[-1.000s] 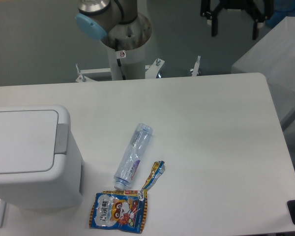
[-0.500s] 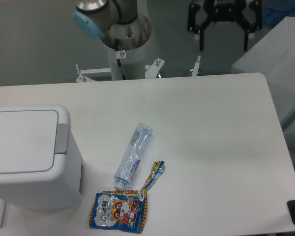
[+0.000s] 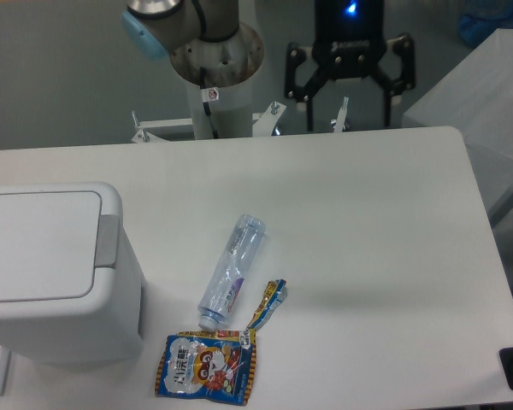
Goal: Open the trash can
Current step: 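Lower the open gripper and move it toward the white trash can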
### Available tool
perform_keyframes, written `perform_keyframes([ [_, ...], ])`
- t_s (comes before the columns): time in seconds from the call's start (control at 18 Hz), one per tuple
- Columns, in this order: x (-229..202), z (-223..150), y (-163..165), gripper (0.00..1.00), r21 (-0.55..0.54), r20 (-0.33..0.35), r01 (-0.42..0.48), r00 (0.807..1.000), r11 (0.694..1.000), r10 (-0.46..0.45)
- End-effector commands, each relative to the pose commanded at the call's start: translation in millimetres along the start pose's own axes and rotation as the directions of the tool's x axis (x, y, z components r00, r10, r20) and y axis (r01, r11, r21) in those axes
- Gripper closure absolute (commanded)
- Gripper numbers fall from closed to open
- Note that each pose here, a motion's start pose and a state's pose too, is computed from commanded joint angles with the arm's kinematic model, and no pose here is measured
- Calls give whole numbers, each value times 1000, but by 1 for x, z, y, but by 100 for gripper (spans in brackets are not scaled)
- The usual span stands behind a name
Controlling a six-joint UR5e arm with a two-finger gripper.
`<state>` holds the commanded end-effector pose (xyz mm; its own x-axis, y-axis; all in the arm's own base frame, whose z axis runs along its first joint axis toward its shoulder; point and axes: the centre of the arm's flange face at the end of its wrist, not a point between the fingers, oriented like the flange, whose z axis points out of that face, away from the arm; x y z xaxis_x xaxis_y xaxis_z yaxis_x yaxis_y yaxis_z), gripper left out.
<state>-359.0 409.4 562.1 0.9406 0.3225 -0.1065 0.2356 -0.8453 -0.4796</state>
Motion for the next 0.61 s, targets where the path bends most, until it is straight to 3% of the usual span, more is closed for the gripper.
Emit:
perform_keyframes([
  [0.17, 25, 27, -11, 0, -74, 3, -184, 983, 980, 184],
  [0.28, 38, 37, -18, 0, -91, -3, -208, 978, 974, 209],
  [0.33, 41, 39, -21, 0, -89, -4, -182, 983, 979, 182],
  [0.44, 56, 40, -32, 0, -40, 18, -8, 1000, 999, 9],
  [0.56, 69, 42, -41, 0, 31, 37, 144, 989, 989, -145],
  [0.61, 70, 46, -43, 0, 46, 38, 179, 983, 983, -181],
])
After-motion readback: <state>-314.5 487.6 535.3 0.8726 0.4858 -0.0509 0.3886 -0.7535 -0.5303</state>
